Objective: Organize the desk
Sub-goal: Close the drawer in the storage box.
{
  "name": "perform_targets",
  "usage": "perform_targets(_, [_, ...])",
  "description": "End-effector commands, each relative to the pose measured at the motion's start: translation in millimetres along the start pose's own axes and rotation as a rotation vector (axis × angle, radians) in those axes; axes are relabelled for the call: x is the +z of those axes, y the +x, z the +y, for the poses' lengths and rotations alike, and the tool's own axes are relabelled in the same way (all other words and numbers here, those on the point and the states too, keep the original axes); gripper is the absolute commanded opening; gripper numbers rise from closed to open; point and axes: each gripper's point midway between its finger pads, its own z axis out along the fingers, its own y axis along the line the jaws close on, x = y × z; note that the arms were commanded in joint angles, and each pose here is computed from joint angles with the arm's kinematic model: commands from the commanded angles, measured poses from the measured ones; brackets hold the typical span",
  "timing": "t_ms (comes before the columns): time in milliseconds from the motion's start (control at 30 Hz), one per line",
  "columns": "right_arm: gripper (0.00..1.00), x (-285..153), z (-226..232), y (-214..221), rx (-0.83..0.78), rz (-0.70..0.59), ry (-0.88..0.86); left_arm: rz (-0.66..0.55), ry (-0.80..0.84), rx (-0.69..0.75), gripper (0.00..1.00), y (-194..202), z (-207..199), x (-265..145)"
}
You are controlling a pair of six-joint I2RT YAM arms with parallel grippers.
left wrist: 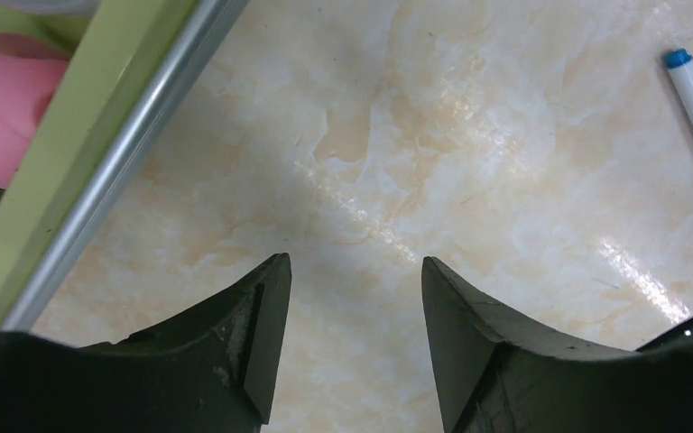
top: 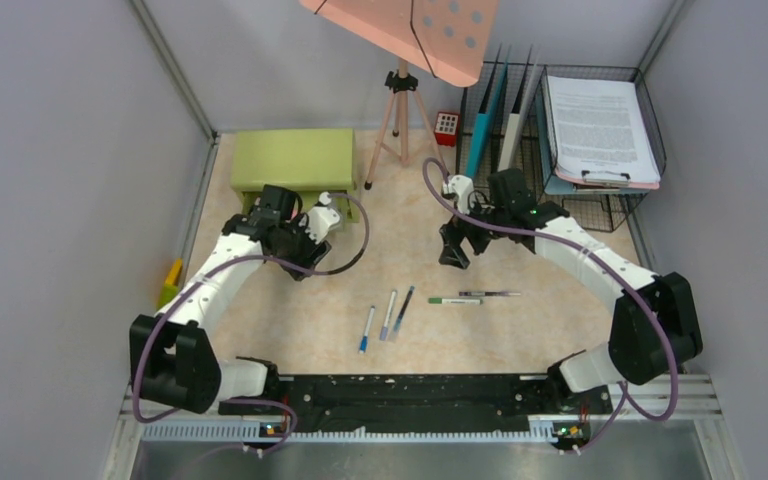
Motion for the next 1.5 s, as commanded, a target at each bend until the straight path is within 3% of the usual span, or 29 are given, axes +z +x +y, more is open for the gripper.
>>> perform_targets(0, [0.90, -3, -3, -39, -0.020, -0.070, -0.037, -0.095, -0.129, -0.154, 0.60, -12, 21, 9])
perform_targets(433, [0.89, 28, -3, -96, -0.061, -0.105, -0.061, -0.289, -0.430, -0.389, 0.61, -10, 87, 17])
perform_targets(833, [0.89, 38, -3, -87, -0.052, -0.081, -0.060, -0.526, -0.559, -0.467, 0.63, -48, 119, -7])
perform_targets(1067, [0.89, 40, -4, -83, -0.049, -0.073, -0.060, -0.625, -0.535, -0.442, 0.64, -72, 122, -15])
perform_targets(1467, [0.89, 42, -3, -73, -0.051, -0.055, -0.056, -0.682, -0.583, -0.470, 0.65, -78, 140, 2])
